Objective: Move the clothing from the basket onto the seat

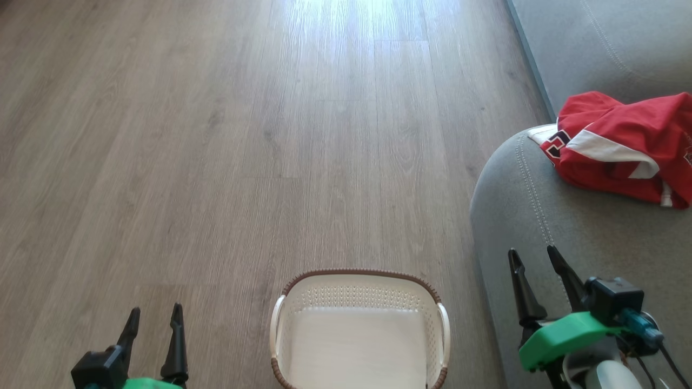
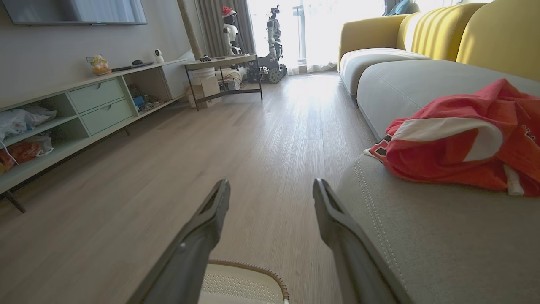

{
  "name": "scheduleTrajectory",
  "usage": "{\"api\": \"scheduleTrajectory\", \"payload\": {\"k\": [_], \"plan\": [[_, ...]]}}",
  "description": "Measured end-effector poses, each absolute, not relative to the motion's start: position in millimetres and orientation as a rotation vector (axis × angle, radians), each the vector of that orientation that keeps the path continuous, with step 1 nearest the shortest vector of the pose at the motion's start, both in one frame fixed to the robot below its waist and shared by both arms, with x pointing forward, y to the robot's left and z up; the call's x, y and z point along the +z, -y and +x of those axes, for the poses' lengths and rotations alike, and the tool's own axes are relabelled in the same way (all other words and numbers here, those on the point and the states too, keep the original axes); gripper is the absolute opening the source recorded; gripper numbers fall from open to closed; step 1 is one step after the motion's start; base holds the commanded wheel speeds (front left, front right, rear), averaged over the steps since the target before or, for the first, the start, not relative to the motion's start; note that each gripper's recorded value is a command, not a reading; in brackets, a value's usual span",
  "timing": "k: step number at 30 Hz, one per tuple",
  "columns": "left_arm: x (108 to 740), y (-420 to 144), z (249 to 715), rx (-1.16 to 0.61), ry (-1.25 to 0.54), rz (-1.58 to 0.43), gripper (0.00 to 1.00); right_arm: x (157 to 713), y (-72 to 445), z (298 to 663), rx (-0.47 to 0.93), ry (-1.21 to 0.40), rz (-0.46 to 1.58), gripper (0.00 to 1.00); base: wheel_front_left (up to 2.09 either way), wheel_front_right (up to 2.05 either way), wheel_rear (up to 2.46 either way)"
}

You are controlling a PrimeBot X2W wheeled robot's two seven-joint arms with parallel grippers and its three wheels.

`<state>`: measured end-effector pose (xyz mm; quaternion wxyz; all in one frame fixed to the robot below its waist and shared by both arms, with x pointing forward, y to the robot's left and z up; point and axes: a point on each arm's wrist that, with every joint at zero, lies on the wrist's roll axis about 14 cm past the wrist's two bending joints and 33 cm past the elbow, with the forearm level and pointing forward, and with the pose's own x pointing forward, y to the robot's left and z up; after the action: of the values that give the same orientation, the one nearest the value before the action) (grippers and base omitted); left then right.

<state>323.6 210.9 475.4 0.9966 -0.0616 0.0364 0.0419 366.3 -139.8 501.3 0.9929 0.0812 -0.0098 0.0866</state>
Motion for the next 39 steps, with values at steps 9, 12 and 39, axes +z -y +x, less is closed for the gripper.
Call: {"api": "scheduleTrajectory", "payload": {"k": [9,12,39], "plan": [[477.2,-212.2,324.0,0.090,-0.064,-0.117,1.00,493.6,140.0,362.5,0.171,-0.003,0.168,1.00,0.00,0.00,0.00],[477.7,-213.0,324.6,0.090,-0.061,-0.115,1.00,492.6,140.2,362.7,0.171,-0.006,0.168,1.00,0.00,0.00,0.00],[415.7,-196.8,300.2,0.146,-0.290,-0.346,0.00,422.7,158.5,330.2,0.061,-0.246,0.366,0.00,0.00,0.00,0.00]]}}
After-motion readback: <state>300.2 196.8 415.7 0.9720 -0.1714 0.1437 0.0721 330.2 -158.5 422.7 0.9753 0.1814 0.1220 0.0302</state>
